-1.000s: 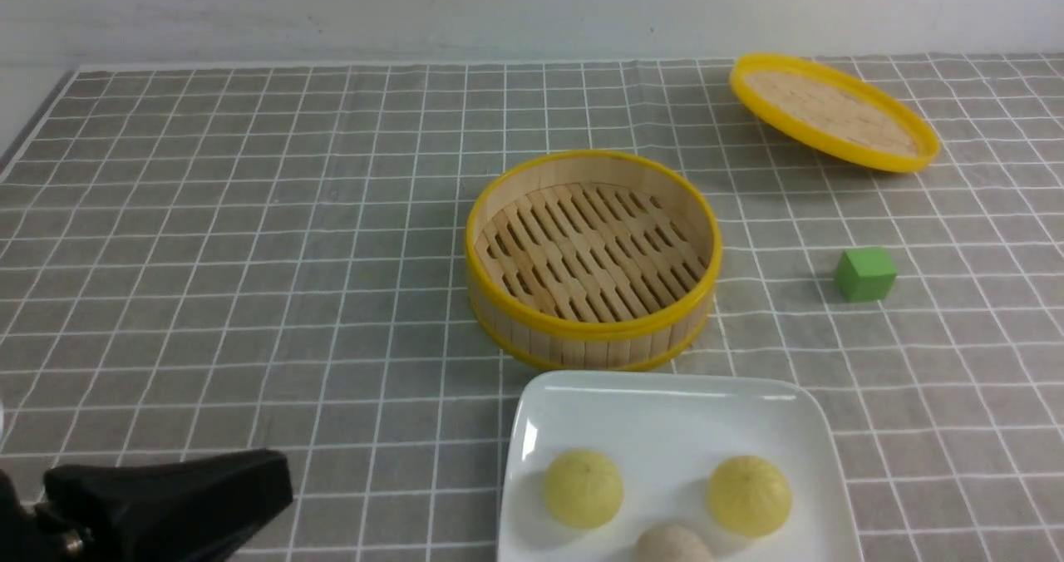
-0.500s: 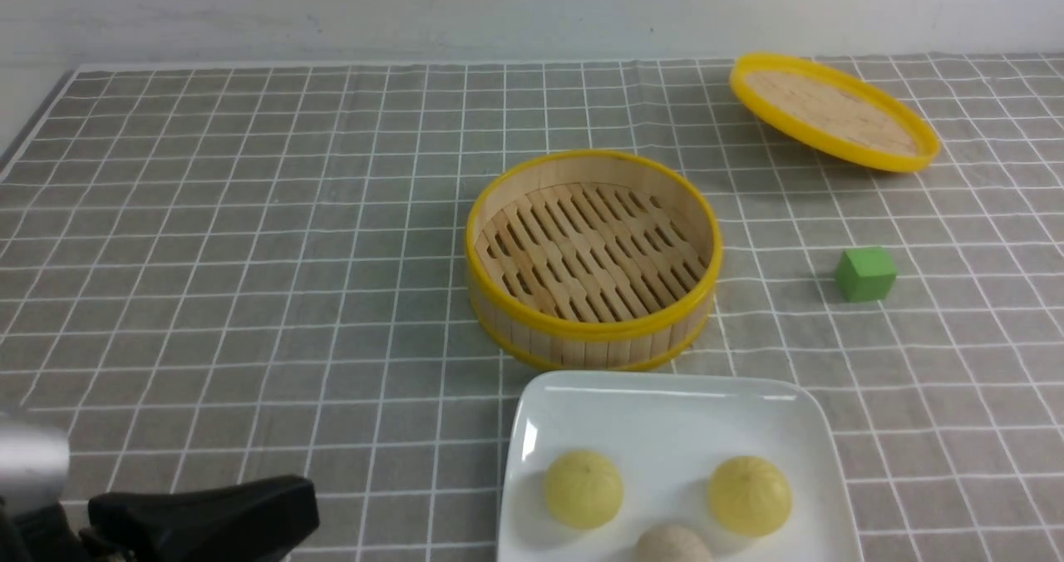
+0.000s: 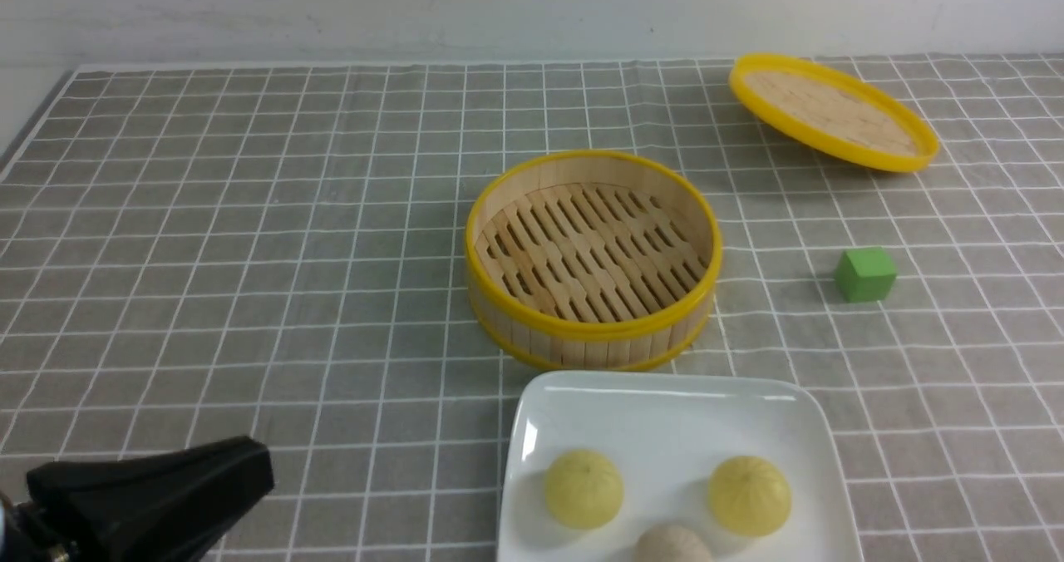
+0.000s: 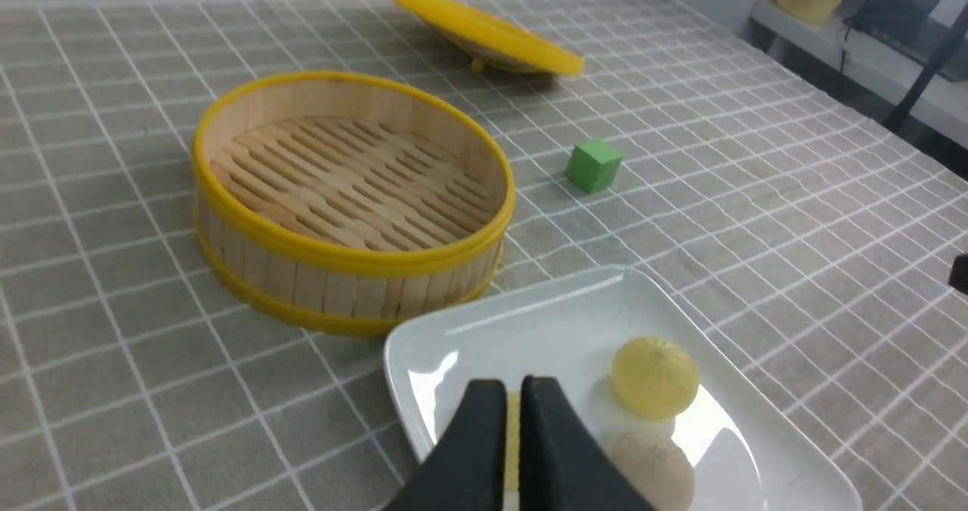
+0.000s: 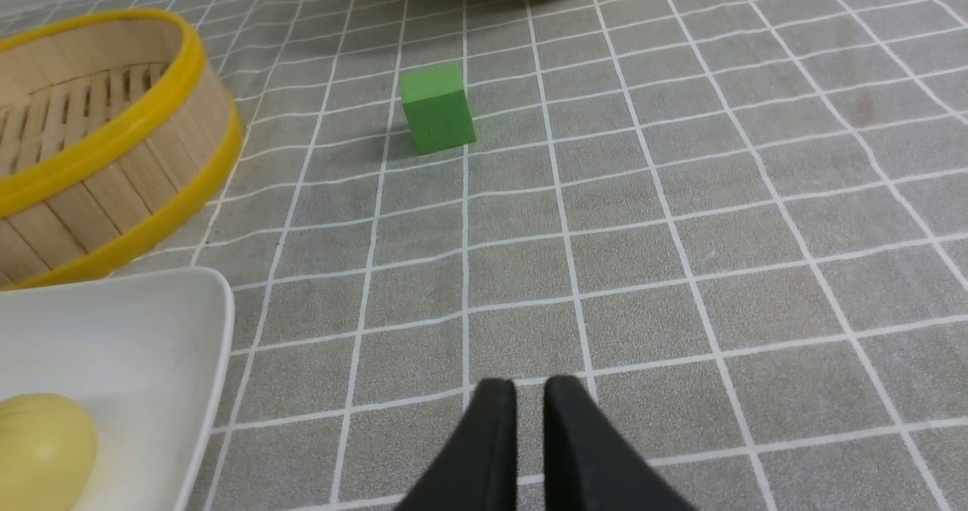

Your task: Put the steamed buns into the plate on the grey tablecloth.

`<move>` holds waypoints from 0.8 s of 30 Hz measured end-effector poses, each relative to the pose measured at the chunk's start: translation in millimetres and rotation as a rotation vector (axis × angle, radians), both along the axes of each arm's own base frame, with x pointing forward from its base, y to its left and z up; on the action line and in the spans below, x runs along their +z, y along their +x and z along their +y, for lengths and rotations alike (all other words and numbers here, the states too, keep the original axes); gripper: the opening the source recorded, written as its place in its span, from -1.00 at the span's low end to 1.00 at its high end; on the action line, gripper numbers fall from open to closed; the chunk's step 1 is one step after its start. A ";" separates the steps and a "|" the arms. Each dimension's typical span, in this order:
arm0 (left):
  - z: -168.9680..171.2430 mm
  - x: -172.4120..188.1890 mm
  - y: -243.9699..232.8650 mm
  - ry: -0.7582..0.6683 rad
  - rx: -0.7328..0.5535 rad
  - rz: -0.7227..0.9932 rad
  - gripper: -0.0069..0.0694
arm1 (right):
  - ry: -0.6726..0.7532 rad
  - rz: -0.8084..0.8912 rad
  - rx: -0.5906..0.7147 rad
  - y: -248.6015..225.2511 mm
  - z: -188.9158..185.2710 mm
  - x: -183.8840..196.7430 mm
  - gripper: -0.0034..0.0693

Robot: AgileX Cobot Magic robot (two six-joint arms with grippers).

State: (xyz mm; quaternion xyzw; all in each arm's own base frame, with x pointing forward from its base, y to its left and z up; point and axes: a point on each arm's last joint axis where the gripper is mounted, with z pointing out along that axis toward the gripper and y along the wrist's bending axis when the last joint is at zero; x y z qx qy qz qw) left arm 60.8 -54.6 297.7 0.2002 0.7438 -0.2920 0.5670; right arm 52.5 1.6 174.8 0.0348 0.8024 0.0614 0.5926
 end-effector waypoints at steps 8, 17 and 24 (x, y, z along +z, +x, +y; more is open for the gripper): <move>25.0 -44.0 11.2 0.146 0.311 -0.126 -0.64 | 0.000 0.000 0.000 0.0 0.0 0.0 -0.67; 55.1 -101.3 -1.8 0.211 0.686 -0.134 -0.63 | 0.000 0.000 0.000 0.0 0.0 0.0 -0.63; 64.4 -120.0 -7.2 0.220 0.839 -0.026 -0.60 | 0.000 0.000 0.000 0.0 0.0 0.0 -0.61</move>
